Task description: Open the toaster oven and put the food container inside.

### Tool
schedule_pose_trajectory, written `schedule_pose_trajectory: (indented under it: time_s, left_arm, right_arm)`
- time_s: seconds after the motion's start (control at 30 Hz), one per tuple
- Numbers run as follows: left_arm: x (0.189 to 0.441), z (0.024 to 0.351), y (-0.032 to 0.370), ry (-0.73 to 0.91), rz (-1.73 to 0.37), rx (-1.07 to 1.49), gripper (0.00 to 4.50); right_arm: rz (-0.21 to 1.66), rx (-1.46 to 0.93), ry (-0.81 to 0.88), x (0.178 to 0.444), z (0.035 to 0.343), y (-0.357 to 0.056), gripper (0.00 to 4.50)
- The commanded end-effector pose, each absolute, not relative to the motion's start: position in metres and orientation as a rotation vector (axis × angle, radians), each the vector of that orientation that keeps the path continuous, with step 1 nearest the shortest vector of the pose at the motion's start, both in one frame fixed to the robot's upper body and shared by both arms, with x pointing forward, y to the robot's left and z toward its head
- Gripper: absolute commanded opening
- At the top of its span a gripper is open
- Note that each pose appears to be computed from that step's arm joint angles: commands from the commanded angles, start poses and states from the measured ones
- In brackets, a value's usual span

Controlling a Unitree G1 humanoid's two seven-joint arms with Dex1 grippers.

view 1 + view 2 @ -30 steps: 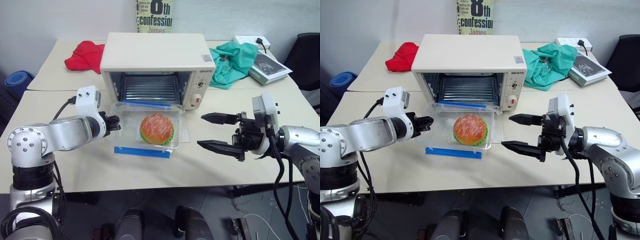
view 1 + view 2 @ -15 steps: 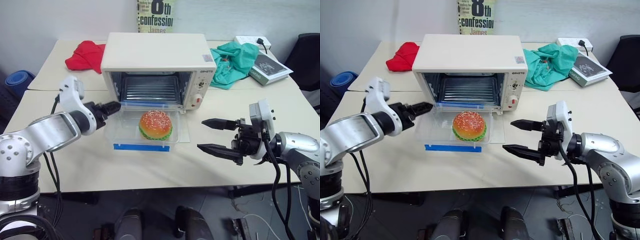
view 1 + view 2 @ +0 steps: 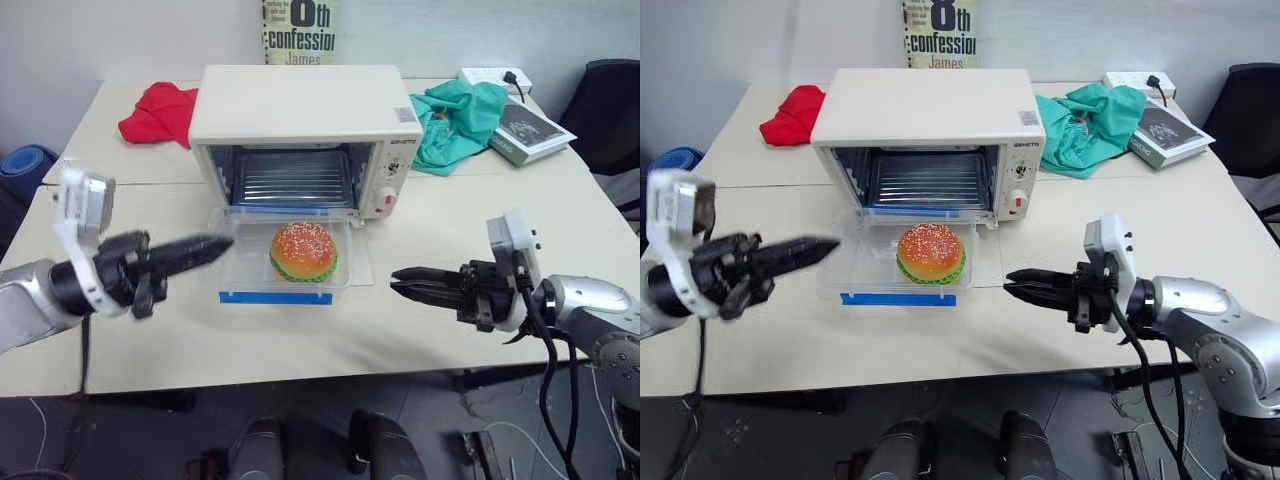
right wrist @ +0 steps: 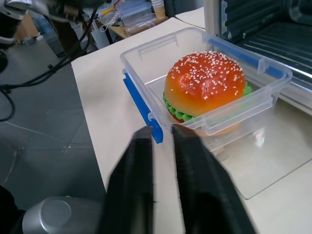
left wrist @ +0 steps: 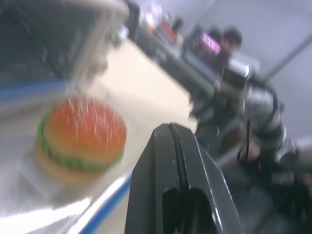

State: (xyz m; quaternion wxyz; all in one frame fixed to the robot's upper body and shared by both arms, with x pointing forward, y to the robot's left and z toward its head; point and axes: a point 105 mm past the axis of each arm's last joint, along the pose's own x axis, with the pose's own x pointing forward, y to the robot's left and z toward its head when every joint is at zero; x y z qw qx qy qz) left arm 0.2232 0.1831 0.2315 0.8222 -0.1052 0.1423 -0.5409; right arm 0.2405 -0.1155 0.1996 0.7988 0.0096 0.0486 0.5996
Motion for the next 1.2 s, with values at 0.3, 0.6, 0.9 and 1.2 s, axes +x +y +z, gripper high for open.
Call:
schedule_pose_trajectory:
  time_s: [0.3,0.6,0.9,1.2]
  left_arm:
    - [0.233,0.179,0.182,0.44,-1.306,0.295,0.0]
    - [0.278,0.169,0.153,0.326,-1.286,0.445,0.0]
    - [0.346,0.195,0.131,0.088,-1.032,0.465,0.0]
    - [0.359,0.213,0.128,-0.039,-0.903,0.355,0.0]
  right_arm:
    - [1.332,0.058,0.154,0.247,0.171,-0.067,0.02]
    - [1.195,-0.004,0.133,0.29,0.16,-0.061,0.02]
    - [0.98,-0.072,0.017,0.355,0.177,-0.066,0.02]
    - [0.946,-0.049,-0.042,0.368,0.189,-0.066,0.02]
